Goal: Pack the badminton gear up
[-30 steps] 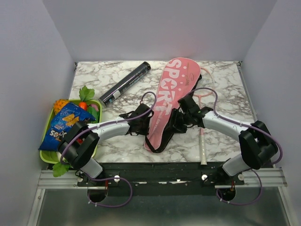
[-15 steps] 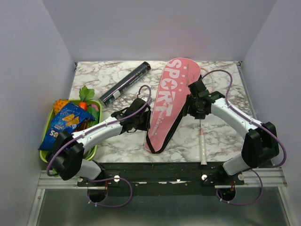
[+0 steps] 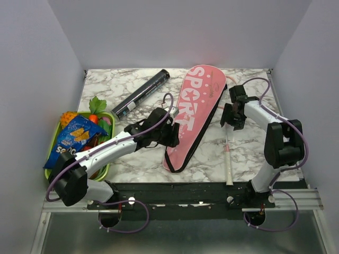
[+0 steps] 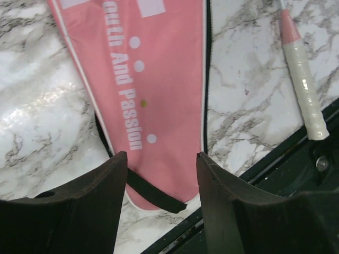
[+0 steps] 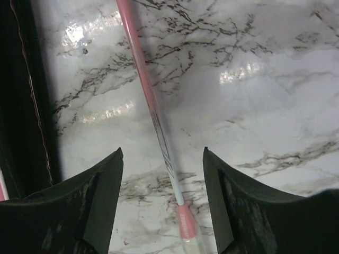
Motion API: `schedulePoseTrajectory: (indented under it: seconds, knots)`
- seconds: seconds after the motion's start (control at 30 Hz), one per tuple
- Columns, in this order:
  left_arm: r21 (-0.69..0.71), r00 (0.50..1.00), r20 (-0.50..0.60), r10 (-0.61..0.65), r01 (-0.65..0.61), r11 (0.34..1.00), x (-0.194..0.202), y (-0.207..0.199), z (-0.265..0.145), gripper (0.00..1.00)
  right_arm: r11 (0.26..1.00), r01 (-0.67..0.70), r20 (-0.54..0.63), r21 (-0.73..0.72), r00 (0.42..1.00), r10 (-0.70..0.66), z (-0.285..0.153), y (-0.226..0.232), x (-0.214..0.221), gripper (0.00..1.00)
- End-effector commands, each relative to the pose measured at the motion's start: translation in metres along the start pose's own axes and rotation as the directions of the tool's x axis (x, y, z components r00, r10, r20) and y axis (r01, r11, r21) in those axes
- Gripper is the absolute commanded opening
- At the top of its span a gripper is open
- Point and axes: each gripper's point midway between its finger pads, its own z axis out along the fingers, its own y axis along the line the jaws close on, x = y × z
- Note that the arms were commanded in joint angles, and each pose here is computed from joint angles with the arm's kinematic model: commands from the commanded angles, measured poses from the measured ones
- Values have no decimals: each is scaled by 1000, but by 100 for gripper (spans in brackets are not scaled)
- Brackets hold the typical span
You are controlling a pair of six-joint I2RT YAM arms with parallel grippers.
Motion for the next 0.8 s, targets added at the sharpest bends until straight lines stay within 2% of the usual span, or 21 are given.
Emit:
schedulePoseTrajectory:
  seconds: [0.0,0.13,0.23,0.33,0.57,0.6,0.7,0.77]
  knots:
    - [25,996,13,91,-91,996,-4,-34,-2,62,998,23,-8,-64,1000,-23,18,11,-14,69]
    - [-36,990,19,143,-142,989,-11,-45,5,62,998,9,-24,-56,1000,-11,26,8,-17,62]
    - [-75,984,7,179,-178,981,-10,-47,13,63,998,4,-42,-58,999,-6,31,6,-14,61]
    - [-147,977,-18,211,-212,966,-7,-35,25,65,998,1,-57,-57,998,-5,32,6,-12,59]
    - [-229,961,-61,269,-276,933,-5,-22,45,68,998,-7,-99,-56,995,2,36,6,0,42]
    - [-232,961,-61,271,-277,932,-5,-23,47,69,998,-9,-110,-55,994,3,38,5,3,39]
    - [-233,956,-71,284,-292,927,-5,-26,54,70,999,-15,-126,-45,992,9,42,4,6,2]
    - [-230,954,-73,291,-300,926,-6,-29,58,70,999,-20,-130,-44,991,14,42,4,7,1]
